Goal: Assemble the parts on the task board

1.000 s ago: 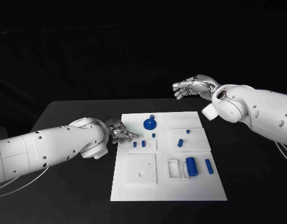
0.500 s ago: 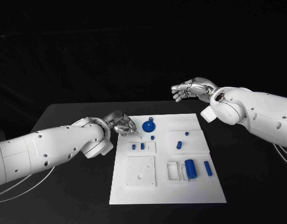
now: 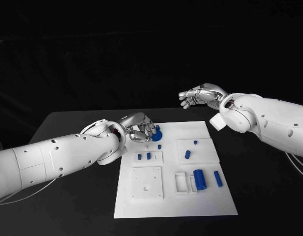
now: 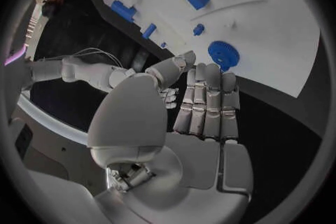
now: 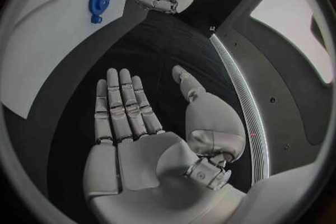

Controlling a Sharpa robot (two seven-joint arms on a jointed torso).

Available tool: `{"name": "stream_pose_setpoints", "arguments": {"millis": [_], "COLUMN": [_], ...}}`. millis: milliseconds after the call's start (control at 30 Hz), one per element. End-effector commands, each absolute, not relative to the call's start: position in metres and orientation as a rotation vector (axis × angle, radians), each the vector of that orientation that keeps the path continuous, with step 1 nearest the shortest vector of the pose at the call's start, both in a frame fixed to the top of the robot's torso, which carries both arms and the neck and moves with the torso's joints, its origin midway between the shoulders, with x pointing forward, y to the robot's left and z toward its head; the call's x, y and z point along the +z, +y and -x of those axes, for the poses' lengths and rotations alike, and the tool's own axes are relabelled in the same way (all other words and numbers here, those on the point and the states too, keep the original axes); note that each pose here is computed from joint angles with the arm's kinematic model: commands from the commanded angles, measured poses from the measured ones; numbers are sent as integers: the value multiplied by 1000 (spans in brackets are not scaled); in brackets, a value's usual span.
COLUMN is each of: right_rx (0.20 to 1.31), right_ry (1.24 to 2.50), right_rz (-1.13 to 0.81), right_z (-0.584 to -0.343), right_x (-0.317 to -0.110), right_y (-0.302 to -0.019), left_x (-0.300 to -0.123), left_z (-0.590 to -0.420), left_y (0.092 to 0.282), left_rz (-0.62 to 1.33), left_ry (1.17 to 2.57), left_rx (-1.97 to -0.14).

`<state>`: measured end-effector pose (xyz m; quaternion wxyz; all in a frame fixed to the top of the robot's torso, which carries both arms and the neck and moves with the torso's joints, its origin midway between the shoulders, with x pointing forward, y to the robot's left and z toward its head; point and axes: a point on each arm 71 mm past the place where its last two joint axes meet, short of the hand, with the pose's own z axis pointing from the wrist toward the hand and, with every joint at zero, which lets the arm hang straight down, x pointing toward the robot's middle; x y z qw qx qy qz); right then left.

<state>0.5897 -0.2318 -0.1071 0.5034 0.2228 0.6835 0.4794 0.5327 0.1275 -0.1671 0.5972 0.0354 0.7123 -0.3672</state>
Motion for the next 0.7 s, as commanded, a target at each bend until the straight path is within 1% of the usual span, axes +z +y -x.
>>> {"name": "stream_pose_setpoints", "arguments": {"millis": [33,200,533,700], "right_rx": [1173,1174,1182,1186], "right_ry": [1648,1648,1649,1651], "right_rz": [-529,-527,-522,-519], "right_z": [-589,-589,-589,-588], "right_x": [-107,-107,-106,-106], "right_y": [-230,-228,-225,-223], "left_x": [-168,-166,-173,-179], "left_z": [-531,-534,-538,-539], "left_y": [118,110,96,93], "left_rz": [-306,-334,-359,-366], "left_ry": [1645,1612,1648,1661], "left_rx": [-805,-802,-777,-766]}}
